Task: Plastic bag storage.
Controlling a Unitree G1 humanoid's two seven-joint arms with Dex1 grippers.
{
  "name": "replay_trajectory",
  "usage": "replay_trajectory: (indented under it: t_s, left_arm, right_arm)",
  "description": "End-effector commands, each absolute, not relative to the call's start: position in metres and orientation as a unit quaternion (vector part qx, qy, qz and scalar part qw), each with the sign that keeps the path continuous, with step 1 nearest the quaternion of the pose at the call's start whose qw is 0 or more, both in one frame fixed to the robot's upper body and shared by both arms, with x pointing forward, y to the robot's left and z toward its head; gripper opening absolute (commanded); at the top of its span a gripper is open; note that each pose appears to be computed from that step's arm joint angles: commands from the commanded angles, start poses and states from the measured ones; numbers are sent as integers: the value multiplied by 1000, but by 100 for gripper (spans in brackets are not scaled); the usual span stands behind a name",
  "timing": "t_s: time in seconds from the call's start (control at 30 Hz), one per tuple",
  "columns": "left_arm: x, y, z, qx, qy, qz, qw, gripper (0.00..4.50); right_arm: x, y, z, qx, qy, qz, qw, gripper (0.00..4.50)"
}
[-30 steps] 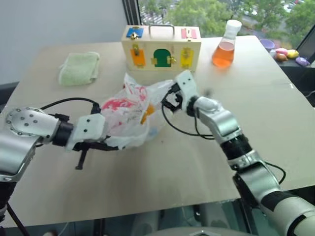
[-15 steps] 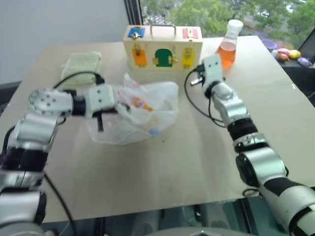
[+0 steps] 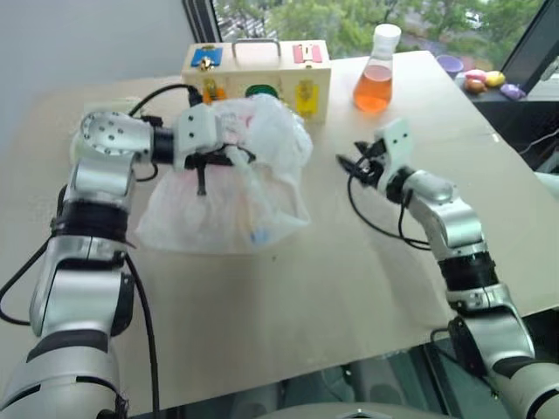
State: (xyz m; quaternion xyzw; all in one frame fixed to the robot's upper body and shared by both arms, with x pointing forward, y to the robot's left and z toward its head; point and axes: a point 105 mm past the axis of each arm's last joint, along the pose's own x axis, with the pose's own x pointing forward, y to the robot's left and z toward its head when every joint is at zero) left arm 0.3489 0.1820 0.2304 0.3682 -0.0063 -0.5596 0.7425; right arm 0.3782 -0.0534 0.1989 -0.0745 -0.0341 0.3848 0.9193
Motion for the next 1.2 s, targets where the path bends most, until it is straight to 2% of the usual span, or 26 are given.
replay_trajectory:
  t_s: [0.03, 0.17, 0.33, 0.4, 0.63, 0.87, 0.97, 1.0, 1.07, 1.2]
  left_arm:
    - [313, 191, 246, 339, -1, -557, 758, 0]
    - [298, 192, 243, 326, 15, -535, 779, 0]
    - [291, 187, 242, 316, 15, -523, 791, 0]
    - [289, 186, 240, 313, 18, -523, 793, 0]
    - [286, 182, 238, 307, 21, -526, 793, 0]
    - [282, 177, 238, 301, 19, -532, 791, 0]
    - [280, 175, 238, 298, 17, -535, 790, 0]
    - [279, 174, 238, 296, 14, -537, 790, 0]
    - [277, 171, 240, 285, 5, -543, 790, 0]
    - [269, 168, 243, 245, -23, -563, 789, 0]
  right_arm:
    - [351, -20, 207, -51, -28, 452, 890, 412]
    - [324, 1, 207, -9, -4, 514, 858, 412]
    - [292, 2, 204, 40, 42, 583, 811, 412]
    - [290, 4, 198, 39, 63, 584, 808, 412]
    - [344, 15, 189, 80, 91, 463, 878, 412]
    - [372, 5, 191, 116, 83, 369, 918, 412]
    - [381, -3, 189, 117, 82, 340, 929, 338]
    - [383, -6, 190, 119, 79, 333, 932, 263]
    - [385, -12, 191, 120, 73, 324, 935, 187]
    - [386, -30, 192, 111, 63, 308, 943, 4]
